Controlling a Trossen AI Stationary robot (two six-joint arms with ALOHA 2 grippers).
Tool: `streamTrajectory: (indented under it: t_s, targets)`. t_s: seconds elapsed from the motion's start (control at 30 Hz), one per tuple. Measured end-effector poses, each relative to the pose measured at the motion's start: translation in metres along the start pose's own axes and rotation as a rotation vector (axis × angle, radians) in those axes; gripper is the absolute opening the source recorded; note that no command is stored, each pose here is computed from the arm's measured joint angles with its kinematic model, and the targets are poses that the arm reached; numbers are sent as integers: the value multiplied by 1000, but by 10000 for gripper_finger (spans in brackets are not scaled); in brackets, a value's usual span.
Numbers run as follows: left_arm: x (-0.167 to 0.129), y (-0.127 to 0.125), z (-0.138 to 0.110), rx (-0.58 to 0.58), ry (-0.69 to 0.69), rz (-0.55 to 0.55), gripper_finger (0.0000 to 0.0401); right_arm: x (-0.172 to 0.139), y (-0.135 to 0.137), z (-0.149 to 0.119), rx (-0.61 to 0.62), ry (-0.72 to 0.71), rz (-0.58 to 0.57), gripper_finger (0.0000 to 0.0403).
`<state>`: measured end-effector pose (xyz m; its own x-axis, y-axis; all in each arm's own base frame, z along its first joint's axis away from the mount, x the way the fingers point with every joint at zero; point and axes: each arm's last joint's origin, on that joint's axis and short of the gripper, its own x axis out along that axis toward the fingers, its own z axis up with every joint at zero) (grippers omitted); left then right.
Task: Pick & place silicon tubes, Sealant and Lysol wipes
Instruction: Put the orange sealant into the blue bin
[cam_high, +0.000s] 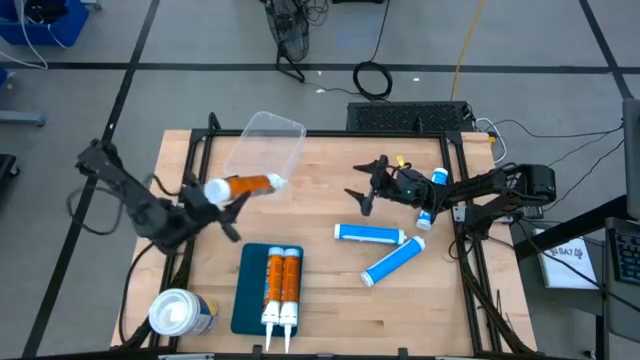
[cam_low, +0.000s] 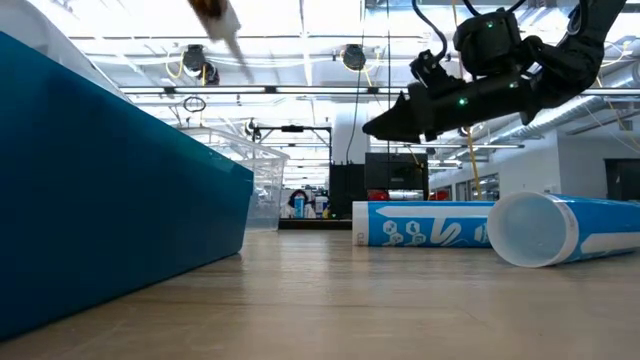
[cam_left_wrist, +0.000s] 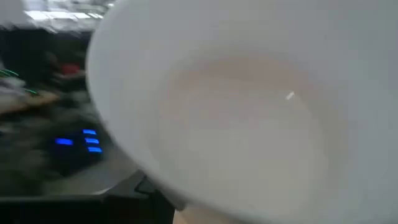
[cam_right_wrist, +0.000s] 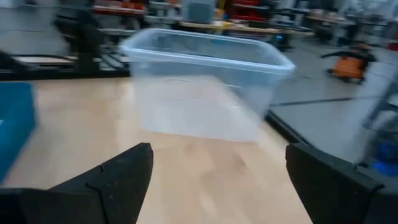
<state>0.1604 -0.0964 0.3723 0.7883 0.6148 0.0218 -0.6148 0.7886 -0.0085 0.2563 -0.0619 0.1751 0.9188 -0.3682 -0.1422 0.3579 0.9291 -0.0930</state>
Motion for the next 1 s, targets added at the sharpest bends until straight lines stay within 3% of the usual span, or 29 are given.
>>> streamTrajectory:
  t_s: [0.07, 0.13, 0.17, 0.4, 0.53, 0.67, 1.0]
  targets:
    - [-6, 4, 13, -94, 9, -164, 207, 0, -1, -1, 4, 13, -22, 345]
    - [-9, 2, 24, -164, 68, -403, 207, 0, -1, -2, 3, 24, -22, 345]
    - [-9, 1, 27, -189, 112, -457, 207, 0, -1, -3, 2, 26, -21, 345]
    - [19, -17, 15, -81, 619, -479, 207, 0, 0, -3, 6, 29, -21, 345]
    - [35, -35, 7, -116, 945, -576, 207, 0, 0, -3, 26, 30, -21, 345]
    - [48, -44, 10, -281, 1104, -498, 207, 0, 0, -3, 28, 30, -21, 345]
    - [57, -71, -25, -330, 1227, -228, 207, 0, 0, -6, 22, 57, -19, 345]
